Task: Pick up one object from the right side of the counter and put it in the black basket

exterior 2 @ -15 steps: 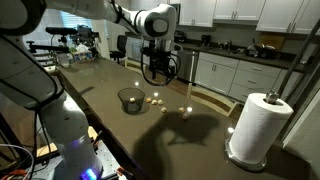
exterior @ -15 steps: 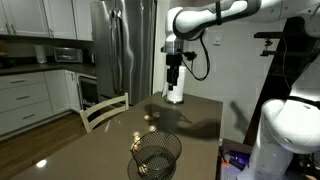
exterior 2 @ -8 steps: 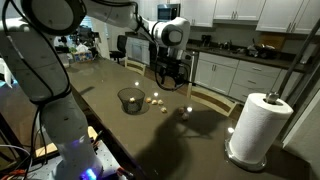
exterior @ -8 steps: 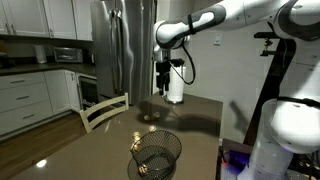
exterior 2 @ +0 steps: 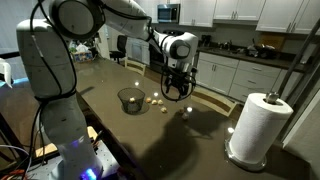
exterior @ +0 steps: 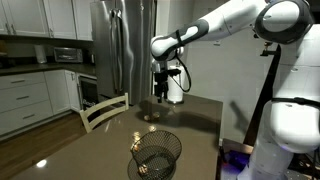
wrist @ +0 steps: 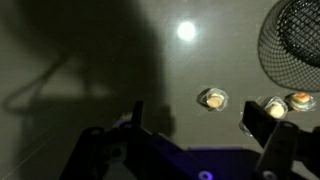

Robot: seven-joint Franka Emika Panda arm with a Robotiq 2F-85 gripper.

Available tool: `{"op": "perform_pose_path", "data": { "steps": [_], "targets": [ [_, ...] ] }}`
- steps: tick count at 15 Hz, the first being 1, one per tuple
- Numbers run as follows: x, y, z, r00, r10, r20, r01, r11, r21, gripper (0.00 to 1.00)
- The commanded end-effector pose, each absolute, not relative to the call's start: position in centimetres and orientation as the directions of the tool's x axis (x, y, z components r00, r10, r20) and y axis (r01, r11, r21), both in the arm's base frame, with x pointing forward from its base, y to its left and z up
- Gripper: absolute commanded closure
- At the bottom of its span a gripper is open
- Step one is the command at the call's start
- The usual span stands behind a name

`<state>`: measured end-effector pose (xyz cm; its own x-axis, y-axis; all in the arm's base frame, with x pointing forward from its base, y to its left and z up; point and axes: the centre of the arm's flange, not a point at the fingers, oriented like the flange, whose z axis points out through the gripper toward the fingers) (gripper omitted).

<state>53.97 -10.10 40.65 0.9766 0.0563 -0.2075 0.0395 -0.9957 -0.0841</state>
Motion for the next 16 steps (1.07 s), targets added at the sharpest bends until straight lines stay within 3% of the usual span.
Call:
{"op": "perform_pose_path", "data": {
  "steps": [1,16],
  "targets": [
    [54.7,-11.7,37.8,0.983,0.079,-0.168,0.056,-0.989,-0.137,0.0],
    [57.4,-12.9,32.8,0.991,0.046,-0.123,0.031,-0.992,-0.125,0.0]
  ]
}}
